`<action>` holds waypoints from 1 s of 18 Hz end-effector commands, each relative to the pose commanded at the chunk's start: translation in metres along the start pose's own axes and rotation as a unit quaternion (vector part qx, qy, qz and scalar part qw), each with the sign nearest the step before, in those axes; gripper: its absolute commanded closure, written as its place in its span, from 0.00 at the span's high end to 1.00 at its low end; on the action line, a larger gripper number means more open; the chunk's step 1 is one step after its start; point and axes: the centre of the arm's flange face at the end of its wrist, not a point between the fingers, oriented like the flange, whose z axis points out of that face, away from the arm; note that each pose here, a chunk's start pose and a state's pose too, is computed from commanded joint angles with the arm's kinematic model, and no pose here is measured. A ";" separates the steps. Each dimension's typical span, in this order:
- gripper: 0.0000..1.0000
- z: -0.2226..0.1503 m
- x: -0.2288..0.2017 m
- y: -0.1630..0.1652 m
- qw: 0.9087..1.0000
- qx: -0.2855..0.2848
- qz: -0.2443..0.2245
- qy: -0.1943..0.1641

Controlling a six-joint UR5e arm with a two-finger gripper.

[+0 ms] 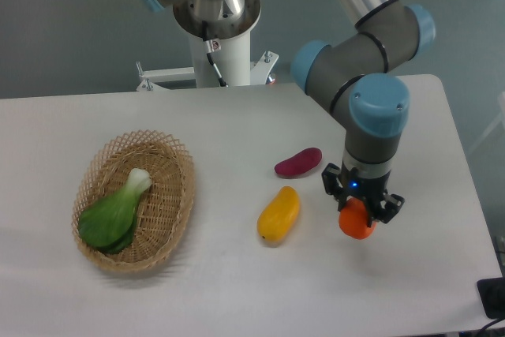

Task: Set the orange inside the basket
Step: 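Carry the held orange past the yellow mango toward the wicker basket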

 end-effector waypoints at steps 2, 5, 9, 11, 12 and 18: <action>0.56 0.000 0.008 -0.011 1.000 0.001 -0.007 0.001; 0.56 0.003 0.022 -0.026 1.000 0.002 0.002 0.005; 0.56 0.007 0.051 -0.057 1.000 0.004 0.008 0.012; 0.56 0.009 0.071 -0.076 1.000 0.006 0.013 0.010; 0.56 0.011 0.077 -0.081 1.000 0.008 0.015 0.007; 0.56 0.010 0.143 -0.117 0.999 0.022 0.047 0.000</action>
